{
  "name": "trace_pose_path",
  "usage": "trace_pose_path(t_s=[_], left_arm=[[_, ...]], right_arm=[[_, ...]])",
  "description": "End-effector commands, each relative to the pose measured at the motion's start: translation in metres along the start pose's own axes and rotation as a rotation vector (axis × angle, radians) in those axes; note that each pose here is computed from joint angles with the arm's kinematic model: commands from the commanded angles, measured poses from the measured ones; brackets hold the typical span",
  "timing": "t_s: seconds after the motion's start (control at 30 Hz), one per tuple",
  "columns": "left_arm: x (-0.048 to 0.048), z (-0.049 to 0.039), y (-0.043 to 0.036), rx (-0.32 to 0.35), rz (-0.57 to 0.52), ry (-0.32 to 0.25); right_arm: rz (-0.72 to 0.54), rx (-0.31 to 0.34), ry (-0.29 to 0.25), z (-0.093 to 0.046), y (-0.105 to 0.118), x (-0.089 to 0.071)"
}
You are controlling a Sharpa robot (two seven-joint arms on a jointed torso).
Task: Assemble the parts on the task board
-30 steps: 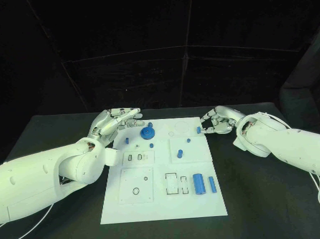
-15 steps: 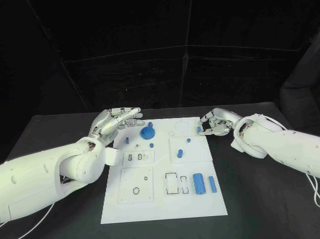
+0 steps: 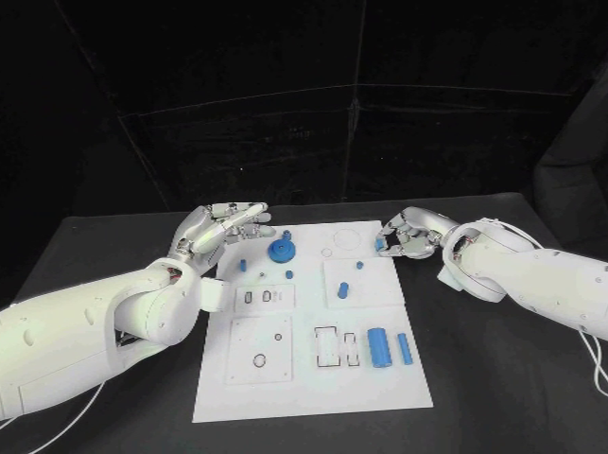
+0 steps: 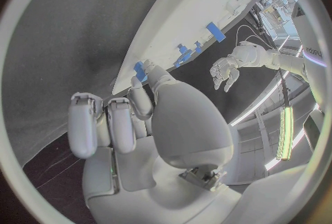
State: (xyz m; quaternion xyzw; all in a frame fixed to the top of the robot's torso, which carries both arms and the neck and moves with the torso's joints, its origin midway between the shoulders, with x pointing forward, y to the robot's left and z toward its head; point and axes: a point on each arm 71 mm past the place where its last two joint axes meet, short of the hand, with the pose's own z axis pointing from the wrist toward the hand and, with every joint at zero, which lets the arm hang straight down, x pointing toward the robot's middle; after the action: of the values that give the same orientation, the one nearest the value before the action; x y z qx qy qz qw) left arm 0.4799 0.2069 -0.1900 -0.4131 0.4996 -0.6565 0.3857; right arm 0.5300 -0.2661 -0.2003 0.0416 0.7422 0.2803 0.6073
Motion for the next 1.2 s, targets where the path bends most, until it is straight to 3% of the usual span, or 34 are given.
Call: trace_pose_path(t_s=[0.03,0.87,1.03,1.2], left_arm=[[0.0010,0.0003,-0.0010,0.007,-0.008,0.012],[0.0006,0.0005,-0.0006,0.003,-0.007,0.011],[0.0006,0.0004,-0.0006,0.002,-0.007,0.011],[0.0003,0.0002,-0.0006,0.001,-0.007,0.011]], right_arm=[[0.001,-0.003,0.003,0.0008,0.0007,-0.0003],[-0.002,-0.001,-0.006,0.0057,0.0050,0.0025],[-0.003,-0.004,-0.026,0.0056,0.0052,0.0010],[-0.004,-0.002,-0.080,0.0046,0.0049,-0.0031]])
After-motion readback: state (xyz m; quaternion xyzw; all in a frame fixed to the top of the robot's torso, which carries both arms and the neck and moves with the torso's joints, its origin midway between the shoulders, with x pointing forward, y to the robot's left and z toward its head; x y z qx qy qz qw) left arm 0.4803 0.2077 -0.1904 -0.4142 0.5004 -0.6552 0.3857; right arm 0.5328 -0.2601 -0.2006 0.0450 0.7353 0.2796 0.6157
